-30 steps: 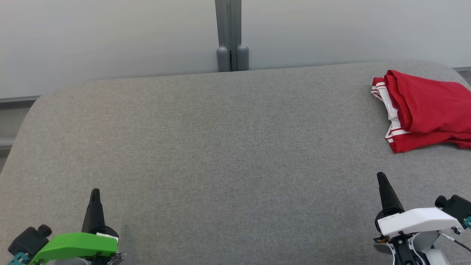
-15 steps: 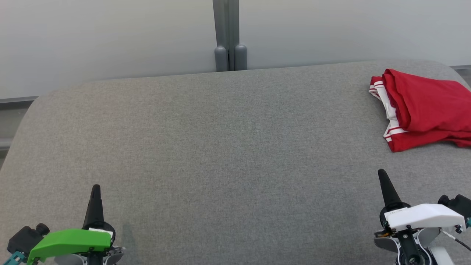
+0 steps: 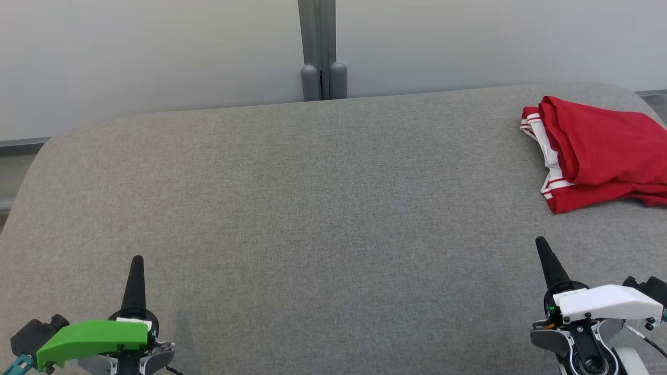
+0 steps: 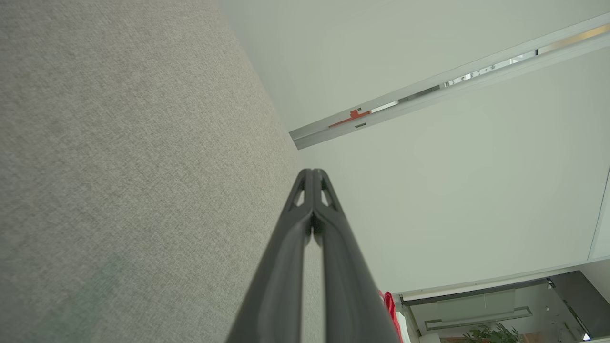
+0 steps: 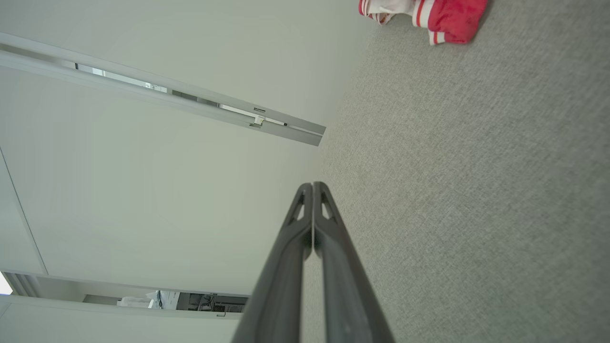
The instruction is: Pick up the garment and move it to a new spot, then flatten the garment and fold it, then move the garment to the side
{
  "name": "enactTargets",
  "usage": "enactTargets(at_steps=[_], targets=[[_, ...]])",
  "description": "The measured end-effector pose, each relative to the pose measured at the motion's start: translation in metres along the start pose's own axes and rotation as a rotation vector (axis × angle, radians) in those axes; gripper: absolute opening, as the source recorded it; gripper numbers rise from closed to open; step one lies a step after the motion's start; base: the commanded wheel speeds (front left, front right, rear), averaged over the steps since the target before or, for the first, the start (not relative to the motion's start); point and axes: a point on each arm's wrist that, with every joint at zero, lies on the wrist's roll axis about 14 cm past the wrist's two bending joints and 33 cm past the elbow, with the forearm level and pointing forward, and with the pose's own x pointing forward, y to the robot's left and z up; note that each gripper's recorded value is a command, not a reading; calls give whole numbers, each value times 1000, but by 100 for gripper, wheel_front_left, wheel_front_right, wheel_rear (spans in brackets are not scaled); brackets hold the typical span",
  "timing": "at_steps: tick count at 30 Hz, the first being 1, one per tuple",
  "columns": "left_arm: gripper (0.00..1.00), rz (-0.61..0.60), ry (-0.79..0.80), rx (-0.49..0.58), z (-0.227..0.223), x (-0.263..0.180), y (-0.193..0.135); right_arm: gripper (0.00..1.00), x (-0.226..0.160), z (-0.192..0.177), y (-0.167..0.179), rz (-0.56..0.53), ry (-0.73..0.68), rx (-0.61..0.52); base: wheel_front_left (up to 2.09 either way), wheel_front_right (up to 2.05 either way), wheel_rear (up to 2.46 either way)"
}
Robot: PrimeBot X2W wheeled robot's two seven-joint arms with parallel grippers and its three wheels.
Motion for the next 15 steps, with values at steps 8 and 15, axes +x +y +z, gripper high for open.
enactTargets(at_steps=[8,15], targets=[[0,-13,11,-69,-1,3,-4,0,1,3,1,3,-2,71,0,0,0],[0,-22,18,-128,-2,5,-7,0,3,5,2,7,-7,129,0,0,0]])
